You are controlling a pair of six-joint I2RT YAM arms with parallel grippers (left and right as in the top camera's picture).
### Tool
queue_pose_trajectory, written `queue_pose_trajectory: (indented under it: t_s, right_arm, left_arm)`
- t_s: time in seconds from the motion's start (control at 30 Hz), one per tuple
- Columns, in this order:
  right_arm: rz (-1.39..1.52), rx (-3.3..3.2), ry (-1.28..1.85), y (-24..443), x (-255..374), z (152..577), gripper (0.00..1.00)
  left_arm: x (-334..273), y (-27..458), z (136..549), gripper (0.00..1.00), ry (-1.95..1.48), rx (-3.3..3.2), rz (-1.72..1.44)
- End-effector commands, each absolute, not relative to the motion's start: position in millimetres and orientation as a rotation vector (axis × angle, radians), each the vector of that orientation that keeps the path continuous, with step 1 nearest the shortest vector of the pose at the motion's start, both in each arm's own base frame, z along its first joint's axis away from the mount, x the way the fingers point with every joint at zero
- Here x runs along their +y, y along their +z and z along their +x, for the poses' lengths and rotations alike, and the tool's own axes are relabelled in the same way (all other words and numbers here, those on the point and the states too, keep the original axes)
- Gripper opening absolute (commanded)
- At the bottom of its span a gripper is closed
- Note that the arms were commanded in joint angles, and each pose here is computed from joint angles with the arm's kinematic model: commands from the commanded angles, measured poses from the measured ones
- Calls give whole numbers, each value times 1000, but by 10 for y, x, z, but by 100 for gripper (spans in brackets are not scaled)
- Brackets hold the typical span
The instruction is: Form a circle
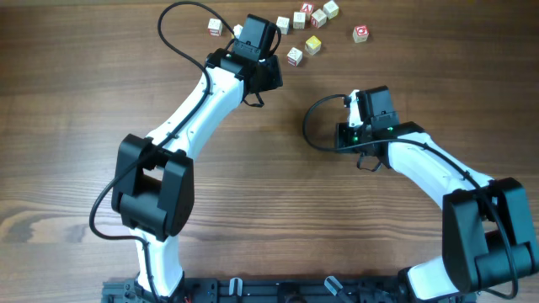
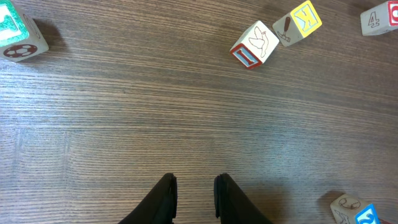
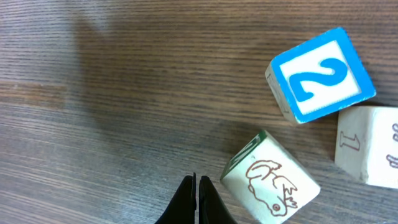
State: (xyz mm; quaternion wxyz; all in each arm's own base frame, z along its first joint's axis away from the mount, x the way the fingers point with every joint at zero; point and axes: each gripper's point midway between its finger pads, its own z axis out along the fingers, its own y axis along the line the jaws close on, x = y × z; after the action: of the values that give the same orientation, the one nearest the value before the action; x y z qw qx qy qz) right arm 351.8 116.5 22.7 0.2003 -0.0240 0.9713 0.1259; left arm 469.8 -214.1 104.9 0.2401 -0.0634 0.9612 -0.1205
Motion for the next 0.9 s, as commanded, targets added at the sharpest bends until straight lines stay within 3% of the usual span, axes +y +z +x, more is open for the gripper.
queue_pose_trajectory:
  t_s: [0.0,0.87]
  right_arm:
    - [-100,2691,320,213,1160,3603,5]
    - [-104,2662,253,230,1090,3679,5]
  left_arm:
    - [-2126,955,4669,24,-313,2651,-188]
    - [-2126,955,4670,26,-312,2651,-188]
